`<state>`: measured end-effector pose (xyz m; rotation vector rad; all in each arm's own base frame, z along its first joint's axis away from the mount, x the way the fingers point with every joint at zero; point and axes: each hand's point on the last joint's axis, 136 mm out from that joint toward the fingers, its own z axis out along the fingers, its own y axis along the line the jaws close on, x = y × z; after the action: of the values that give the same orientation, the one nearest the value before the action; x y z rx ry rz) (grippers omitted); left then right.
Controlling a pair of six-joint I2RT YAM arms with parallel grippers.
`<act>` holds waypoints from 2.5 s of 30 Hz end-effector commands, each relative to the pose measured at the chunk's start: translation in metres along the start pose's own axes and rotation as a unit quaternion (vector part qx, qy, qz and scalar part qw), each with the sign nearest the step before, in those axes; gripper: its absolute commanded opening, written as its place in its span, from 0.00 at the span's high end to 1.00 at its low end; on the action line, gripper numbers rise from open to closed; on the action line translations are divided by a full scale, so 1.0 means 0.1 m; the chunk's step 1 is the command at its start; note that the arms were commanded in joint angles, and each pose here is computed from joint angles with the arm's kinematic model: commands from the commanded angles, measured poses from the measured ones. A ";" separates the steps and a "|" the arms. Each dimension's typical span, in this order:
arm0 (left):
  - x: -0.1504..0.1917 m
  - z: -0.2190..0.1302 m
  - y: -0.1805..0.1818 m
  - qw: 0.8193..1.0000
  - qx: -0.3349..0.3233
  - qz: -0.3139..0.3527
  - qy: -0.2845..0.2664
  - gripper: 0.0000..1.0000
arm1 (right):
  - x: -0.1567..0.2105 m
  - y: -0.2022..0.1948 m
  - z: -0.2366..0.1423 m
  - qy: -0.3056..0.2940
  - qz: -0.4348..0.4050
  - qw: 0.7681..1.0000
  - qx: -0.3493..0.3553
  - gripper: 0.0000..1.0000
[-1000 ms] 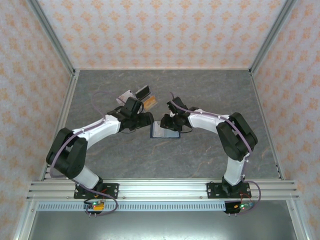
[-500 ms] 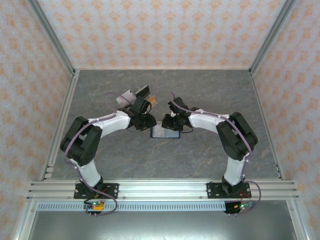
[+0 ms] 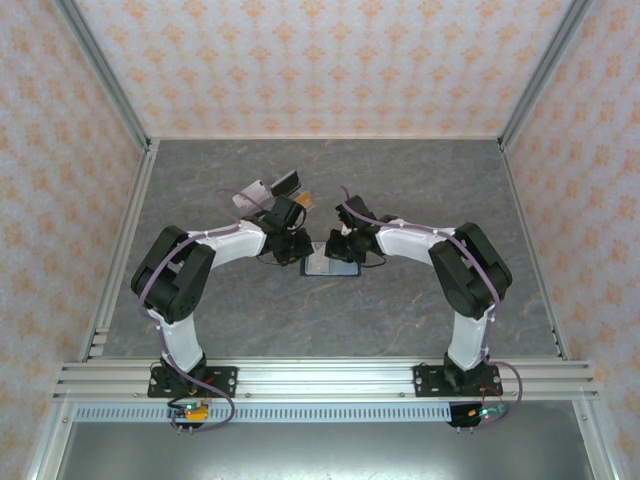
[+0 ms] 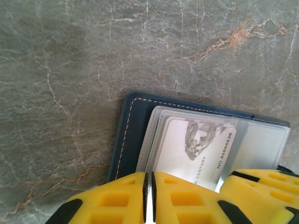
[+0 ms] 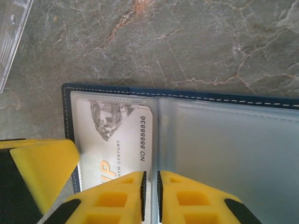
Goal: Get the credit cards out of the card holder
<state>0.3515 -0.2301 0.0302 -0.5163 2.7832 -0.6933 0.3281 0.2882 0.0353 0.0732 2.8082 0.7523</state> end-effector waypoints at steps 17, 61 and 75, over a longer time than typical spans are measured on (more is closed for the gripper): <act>0.01 0.13 0.05 1.000 -0.004 -0.016 0.001 0.94 | 0.04 -0.06 0.12 0.013 0.001 1.000 -0.002 0.83; 0.16 0.01 0.26 1.000 -0.016 -0.014 -0.004 0.97 | -0.06 0.06 0.06 0.012 0.073 0.992 -0.101 0.99; 0.07 -0.11 0.11 1.000 -0.005 0.003 -0.015 0.92 | -0.08 0.02 -0.07 -0.010 0.060 0.994 -0.087 1.00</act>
<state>0.3449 -0.2222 0.0266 -0.5455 2.7372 -0.7132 0.3340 0.2880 0.0346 0.2527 2.7511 1.0346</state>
